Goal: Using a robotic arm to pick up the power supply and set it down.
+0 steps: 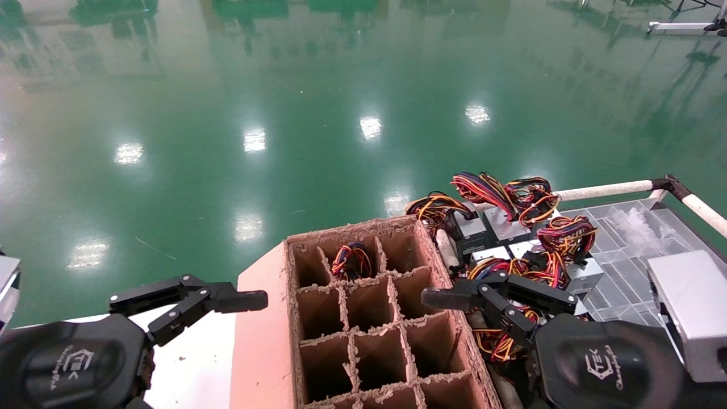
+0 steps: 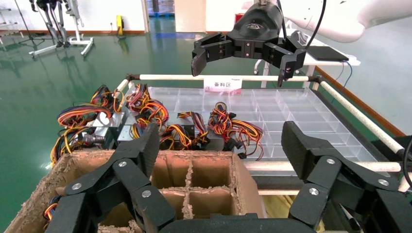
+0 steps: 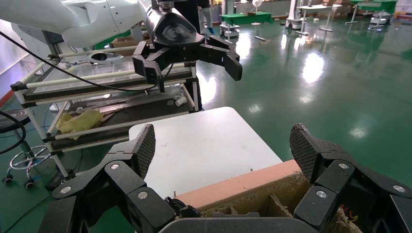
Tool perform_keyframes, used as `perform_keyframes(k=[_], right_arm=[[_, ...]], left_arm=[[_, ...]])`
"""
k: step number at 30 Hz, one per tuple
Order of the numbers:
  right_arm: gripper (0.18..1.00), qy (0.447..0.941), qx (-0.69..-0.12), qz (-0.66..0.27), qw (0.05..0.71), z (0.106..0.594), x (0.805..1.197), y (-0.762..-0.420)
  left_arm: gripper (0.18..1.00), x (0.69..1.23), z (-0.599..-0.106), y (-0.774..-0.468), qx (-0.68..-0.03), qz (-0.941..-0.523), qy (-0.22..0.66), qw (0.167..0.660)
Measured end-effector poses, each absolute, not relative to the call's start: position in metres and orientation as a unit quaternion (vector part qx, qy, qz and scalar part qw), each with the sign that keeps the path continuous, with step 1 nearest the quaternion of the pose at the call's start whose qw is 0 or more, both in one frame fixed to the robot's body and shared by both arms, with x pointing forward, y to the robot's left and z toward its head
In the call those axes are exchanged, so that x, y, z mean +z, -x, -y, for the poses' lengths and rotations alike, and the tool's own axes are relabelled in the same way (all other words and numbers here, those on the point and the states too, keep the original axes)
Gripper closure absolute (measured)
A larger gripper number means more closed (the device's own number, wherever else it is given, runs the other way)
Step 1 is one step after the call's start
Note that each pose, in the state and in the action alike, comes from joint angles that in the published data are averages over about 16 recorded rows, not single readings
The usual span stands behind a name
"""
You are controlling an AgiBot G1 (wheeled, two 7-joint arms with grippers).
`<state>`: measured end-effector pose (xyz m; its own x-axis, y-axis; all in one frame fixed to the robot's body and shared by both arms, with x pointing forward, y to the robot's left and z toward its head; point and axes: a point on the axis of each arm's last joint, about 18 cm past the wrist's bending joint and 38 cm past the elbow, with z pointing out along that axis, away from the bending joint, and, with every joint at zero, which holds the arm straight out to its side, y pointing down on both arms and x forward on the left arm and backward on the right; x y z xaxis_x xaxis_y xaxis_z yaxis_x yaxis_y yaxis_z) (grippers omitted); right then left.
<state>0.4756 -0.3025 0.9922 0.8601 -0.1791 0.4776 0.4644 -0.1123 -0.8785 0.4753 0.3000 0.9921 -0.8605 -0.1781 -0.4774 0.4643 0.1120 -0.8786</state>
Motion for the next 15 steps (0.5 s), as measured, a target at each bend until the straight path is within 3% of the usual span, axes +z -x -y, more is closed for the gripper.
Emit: perform_keyframes(k=[8,15], right_arm=[[0.178,0.705,-0.244,0.101,0.658,0.3025,0.9922,-0.4756],[0.178,0.705,-0.244,0.101,0.658,0.3025,0.9922,-0.4756]], left_arm=[[0.331,0.9921,-0.3000,-0.4753,-0.659,-0.705,-0.102,0.244],[0.478,0.9921,-0.3000,-0.4753,-0.659,-0.705,-0.102,0.244]])
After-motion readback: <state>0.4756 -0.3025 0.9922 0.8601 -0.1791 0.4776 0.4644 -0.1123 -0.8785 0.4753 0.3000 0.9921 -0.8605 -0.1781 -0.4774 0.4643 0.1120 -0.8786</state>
